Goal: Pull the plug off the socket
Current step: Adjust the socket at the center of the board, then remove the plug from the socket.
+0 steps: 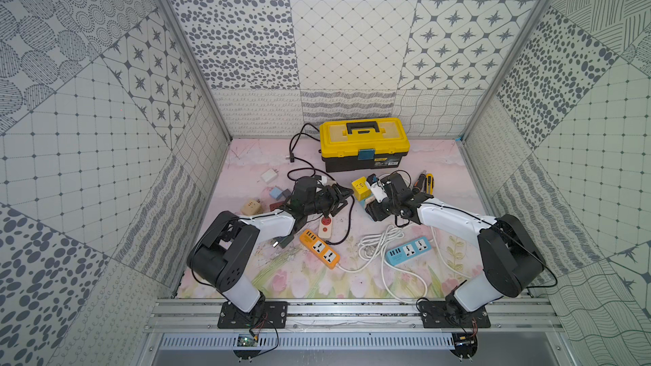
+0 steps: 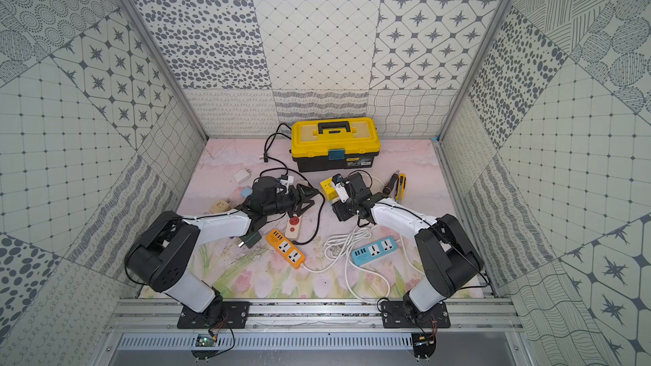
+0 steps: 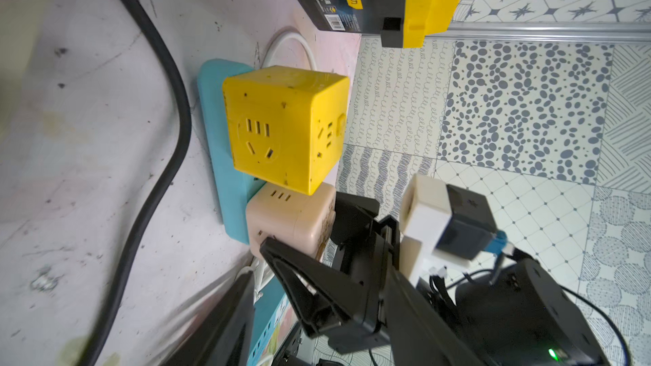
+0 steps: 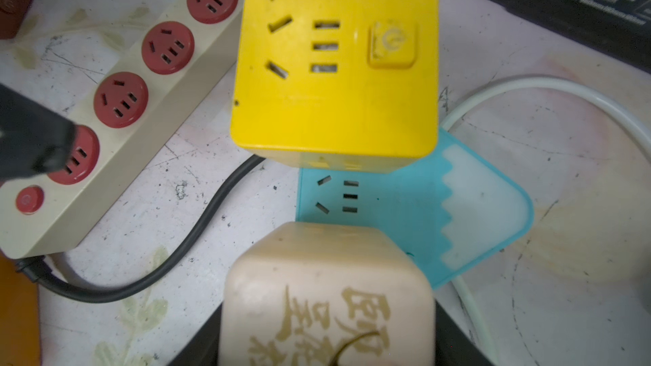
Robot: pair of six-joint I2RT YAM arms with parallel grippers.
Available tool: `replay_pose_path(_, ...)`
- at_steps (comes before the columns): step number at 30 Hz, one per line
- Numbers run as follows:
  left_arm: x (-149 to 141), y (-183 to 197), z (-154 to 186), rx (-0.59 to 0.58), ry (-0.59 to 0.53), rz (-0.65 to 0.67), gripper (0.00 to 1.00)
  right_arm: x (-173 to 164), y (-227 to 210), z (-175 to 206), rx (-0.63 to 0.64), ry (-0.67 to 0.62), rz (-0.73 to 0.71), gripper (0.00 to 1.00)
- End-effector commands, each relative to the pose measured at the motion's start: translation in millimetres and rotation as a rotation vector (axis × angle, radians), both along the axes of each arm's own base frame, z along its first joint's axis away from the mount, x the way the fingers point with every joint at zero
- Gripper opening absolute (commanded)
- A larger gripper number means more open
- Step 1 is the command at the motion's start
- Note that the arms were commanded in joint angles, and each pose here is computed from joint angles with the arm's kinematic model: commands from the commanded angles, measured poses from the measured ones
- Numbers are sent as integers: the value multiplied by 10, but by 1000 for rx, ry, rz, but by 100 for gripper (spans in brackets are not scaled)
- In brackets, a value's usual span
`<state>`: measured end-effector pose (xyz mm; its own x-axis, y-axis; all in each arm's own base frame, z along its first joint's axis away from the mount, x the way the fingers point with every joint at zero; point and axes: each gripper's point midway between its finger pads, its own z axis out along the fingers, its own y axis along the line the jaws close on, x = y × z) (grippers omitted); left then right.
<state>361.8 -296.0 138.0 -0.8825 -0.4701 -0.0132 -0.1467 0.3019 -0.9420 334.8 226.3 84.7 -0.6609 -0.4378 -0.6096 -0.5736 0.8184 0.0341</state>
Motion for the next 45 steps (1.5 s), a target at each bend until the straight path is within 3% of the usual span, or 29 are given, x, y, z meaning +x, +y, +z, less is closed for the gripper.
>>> replay_pose_path(1, 195, -241, -228, 14, 97, 7, 62, -141, 80, -75, 47, 88, 0, 35)
replay_pose_path(10, 416, -264, -602, 168, 159, 34, 62, -96, 137, -100, 45, 124, 33, 35)
replay_pose_path(17, 515, -225, -927, 198, 255, 54, 61, -95, 194, -113, 42, 156, 69, 35)
replay_pose_path(27, 129, -1, -1583, 362, 414, 47, 57, 165, 240, 177, 122, 177, 13, 33)
replay_pose_path(33, 48, 84, -1689, 416, 440, 45, 56, 194, 131, 104, 165, 253, -17, 30)
replay_pose_path(39, 99, 80, -1610, 460, 431, 38, 56, -108, 424, 31, -33, 127, 85, 30)
replay_pose_path(42, 95, 87, -1617, 476, 437, 36, 56, -70, 423, 115, -119, 28, 51, 30)
replay_pose_path(45, 75, 87, -1645, 481, 447, 32, 56, 26, 355, 237, -123, -18, 9, 30)
